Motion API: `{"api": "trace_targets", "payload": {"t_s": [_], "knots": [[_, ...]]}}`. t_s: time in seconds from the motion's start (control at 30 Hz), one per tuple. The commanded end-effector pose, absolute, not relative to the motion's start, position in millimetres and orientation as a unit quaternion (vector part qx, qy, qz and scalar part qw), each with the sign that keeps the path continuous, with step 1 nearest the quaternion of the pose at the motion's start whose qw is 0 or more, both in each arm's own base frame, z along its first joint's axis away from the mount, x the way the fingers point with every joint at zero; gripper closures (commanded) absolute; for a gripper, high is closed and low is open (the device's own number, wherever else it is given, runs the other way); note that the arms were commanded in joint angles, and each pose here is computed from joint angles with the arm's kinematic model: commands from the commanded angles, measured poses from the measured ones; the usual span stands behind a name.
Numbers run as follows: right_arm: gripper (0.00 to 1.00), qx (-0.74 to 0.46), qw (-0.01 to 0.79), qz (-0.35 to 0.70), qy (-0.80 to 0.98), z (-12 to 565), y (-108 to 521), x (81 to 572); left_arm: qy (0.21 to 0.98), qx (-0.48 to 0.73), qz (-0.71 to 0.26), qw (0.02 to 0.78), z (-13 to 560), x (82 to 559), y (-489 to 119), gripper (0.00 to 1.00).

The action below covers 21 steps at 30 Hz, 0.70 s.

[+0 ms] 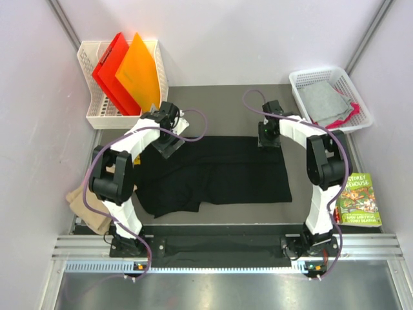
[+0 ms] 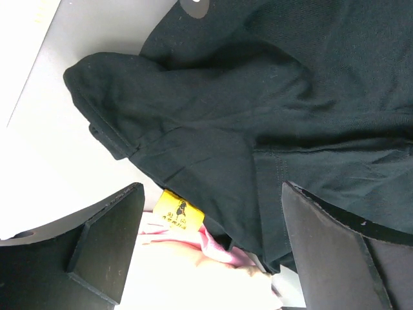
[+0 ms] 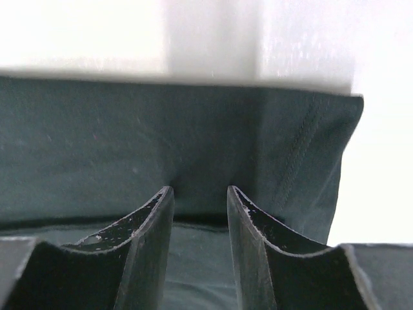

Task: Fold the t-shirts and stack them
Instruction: Fold the flattened tshirt in 1/3 of the way

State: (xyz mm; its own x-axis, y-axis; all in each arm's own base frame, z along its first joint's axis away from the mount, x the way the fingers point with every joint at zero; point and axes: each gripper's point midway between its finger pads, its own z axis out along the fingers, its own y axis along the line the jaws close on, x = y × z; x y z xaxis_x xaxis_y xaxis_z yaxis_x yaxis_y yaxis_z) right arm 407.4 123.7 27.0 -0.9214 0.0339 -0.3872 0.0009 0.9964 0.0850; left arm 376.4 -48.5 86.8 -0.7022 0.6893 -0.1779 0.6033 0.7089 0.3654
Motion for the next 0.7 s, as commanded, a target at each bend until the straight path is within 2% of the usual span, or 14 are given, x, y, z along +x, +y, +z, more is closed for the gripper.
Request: {"api": "trace_targets", "payload": {"t_s": [0.0, 0.37, 0.67], "knots": [[0.61, 0.016, 0.202, 0.047, 0.978, 43.5, 120.1, 391.1, 0.911, 0.346, 0.15, 0.165, 86.4, 384.5, -46.0, 0.08], [0.61, 0.012, 0.211, 0.054, 0.976, 63.6, 119.4, 352.0, 0.91, 0.347, 0.156, 0.163, 78.4, 380.6, -40.5, 0.09], [0.62, 0.016, 0.184, 0.055, 0.981, 48.5, 112.1, 308.0, 0.907, 0.348, 0.167, 0.165, 78.1, 381.3, -32.3, 0.09]]}}
